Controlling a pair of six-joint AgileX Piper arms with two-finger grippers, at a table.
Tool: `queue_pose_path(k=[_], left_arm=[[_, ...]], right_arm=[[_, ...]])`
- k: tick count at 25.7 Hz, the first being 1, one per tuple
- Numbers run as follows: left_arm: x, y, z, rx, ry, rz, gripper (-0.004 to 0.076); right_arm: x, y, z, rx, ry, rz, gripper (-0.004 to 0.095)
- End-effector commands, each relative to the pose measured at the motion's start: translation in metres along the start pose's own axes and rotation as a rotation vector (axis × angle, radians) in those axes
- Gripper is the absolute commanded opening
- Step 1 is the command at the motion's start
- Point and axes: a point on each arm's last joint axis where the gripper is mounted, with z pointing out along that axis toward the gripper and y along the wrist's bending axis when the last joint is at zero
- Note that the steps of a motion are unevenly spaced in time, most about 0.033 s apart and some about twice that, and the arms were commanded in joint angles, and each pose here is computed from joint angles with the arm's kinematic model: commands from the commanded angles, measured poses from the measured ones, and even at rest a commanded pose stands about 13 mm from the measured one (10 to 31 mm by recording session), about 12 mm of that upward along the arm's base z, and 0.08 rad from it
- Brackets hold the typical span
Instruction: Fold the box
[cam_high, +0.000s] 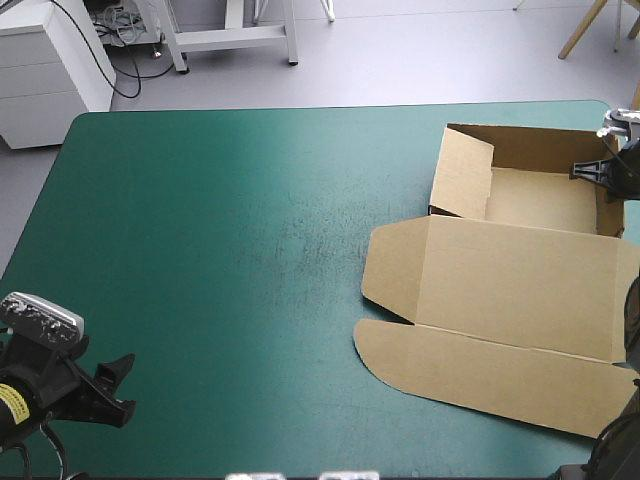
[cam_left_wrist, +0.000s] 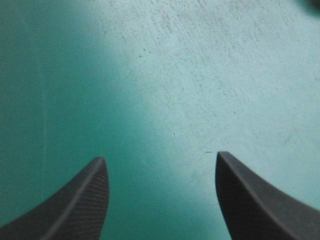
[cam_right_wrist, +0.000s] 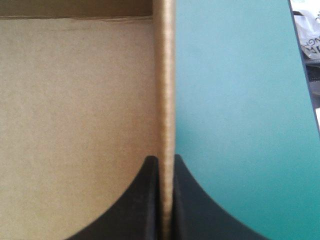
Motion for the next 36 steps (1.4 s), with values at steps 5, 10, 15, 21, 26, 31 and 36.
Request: queue_pose_path(k=[5, 10, 15, 21, 26, 31, 36], left_arm=[[-0.006, 0.001, -0.004, -0.004, -0.039, -0.002, 0.0436], [-0.006, 0.002, -0.004, -0.017, -0.041, 0.003, 0.0436], [-0.006, 0.003, -0.005, -0.031, -0.042, 0.003, 0.0436], [-0.007, 0.004, -0.005, -0.032, -0.045, 0.003, 0.0436], [-0.011, 0.003, -0.005, -0.032, -0.089, 0.006, 0.0436], [-0.016, 0.003, -0.005, -0.027, -0.147, 0.007, 0.0435], [-0.017, 0.003, -0.006, -0.029, -0.163, 0.009, 0.0433]], right_arm=[[-0.009, -0.002, 0.002, -0.030, -0.065, -0.006, 0.0067], [-0.011, -0.001, 0.005, -0.044, -0.074, 0.000, 0.0252], [-0.009, 0.000, -0.001, -0.055, -0.066, 0.009, 0.0468], [-0.005, 0.001, -0.091, -0.029, -0.277, 0.011, 0.0486], [0.013, 0.021, -0.152, -0.157, -0.372, 0.008, 0.0486], [0.028, 0.053, -0.192, -0.211, -0.442, -0.079, 0.0485], [0.050, 0.087, -0.226, -0.274, -0.507, -0.196, 0.0476]])
